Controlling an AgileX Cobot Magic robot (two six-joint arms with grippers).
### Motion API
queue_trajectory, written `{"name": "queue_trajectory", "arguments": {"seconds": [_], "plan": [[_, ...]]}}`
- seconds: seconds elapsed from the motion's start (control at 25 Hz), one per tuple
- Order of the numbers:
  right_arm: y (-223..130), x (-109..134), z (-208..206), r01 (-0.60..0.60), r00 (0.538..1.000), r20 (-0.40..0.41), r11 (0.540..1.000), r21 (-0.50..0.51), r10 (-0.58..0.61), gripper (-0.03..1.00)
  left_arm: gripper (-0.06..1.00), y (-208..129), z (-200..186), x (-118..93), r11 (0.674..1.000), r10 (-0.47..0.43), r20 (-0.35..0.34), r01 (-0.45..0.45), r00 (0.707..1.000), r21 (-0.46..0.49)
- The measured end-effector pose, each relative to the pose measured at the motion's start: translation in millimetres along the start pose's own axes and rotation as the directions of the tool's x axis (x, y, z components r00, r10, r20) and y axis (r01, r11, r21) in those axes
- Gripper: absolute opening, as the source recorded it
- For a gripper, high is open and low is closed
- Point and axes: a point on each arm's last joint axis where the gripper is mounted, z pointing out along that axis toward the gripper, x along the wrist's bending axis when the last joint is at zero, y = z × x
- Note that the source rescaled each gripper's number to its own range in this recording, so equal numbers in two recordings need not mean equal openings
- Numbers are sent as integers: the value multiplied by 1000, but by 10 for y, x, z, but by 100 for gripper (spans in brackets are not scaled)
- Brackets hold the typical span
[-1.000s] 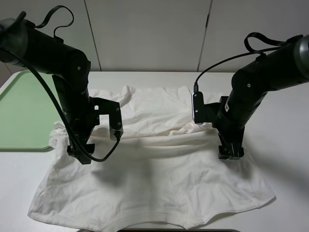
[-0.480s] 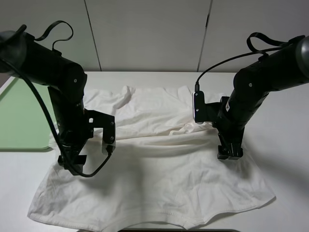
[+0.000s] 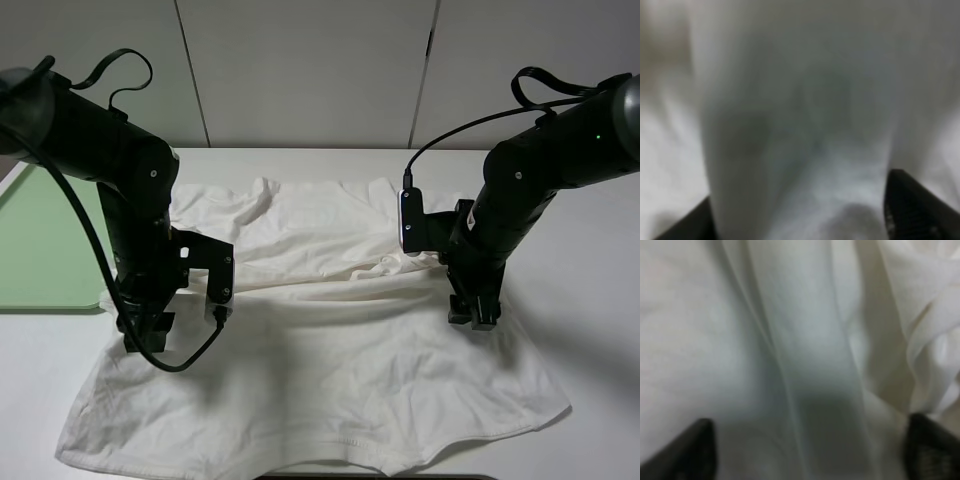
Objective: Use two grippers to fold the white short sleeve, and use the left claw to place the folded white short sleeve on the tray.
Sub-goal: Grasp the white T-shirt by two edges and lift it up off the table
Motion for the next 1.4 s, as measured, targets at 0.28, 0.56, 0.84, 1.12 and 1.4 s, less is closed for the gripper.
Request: {"name": "queue_trajectory", "arguments": {"seconds": [0.28,0.56,0.84,1.12,1.4], "plan": [[21,-2,0,-34,999,1,999,-23,34,24,22,0,0,0,1000,-29,0,29,1000,0],[30,1,-1,-56,998,-4,998,-33,55,0,1,-10,-31,-7,999,-34,-4,34,999,-2],[31,0,-1,-57,998,-3,998,-34,57,0,0,-36,-201,-18,999,-39,-48,38,998,-39],[30,-37,-297,-61,996,53,996,-72,65,0,0,-98,-450,-62,995,-64,-102,55,993,-86],[6,-62,-793,-60,983,163,987,-147,84,0,0,-235,-853,-178,985,-88,-189,57,978,-162]]}}
